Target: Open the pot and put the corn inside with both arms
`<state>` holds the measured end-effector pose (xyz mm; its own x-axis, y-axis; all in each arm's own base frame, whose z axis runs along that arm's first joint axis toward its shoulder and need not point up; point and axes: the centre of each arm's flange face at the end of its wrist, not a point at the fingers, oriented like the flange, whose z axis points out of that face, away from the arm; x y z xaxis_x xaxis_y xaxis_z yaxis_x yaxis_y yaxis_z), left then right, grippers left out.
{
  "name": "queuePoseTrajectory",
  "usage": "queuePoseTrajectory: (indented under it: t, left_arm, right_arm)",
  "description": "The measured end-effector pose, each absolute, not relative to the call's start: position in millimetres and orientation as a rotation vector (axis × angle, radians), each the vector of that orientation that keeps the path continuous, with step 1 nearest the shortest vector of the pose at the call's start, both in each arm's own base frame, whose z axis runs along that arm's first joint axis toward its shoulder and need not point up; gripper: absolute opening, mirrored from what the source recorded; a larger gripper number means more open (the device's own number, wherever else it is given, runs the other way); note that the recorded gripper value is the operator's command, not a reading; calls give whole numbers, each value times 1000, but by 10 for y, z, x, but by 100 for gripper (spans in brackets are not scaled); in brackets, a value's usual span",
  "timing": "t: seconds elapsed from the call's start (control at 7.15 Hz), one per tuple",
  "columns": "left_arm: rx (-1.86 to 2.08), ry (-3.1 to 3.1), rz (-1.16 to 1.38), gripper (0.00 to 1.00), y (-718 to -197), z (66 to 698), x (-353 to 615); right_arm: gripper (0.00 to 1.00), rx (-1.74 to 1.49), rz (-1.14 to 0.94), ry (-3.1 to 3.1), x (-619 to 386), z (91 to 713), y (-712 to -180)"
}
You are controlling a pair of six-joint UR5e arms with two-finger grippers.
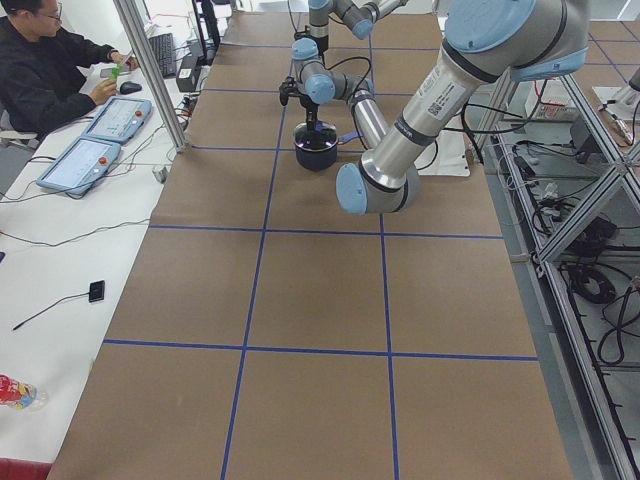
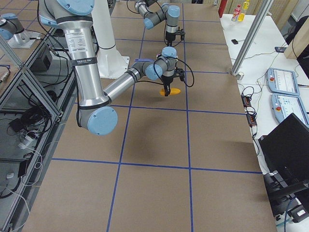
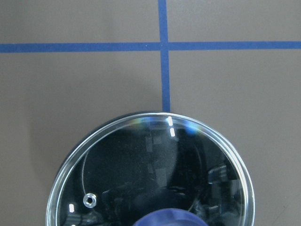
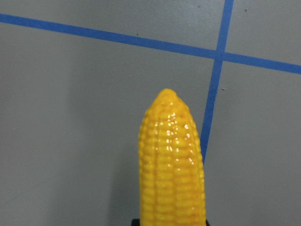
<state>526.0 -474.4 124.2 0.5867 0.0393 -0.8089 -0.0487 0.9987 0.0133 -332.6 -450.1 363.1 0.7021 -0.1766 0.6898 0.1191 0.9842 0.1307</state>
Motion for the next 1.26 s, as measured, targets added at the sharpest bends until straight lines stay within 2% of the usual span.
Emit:
queuePoseTrajectory:
  t: [0.56, 1.26]
  left_arm:
    - [36, 923, 49, 64, -5017, 1191, 4809]
    - [78, 896, 103, 64, -5358, 1330, 4034]
  right_arm:
    - [26, 76, -224, -793, -3864, 2684, -4523]
    - [26, 105, -326, -849, -4567, 1972, -4362]
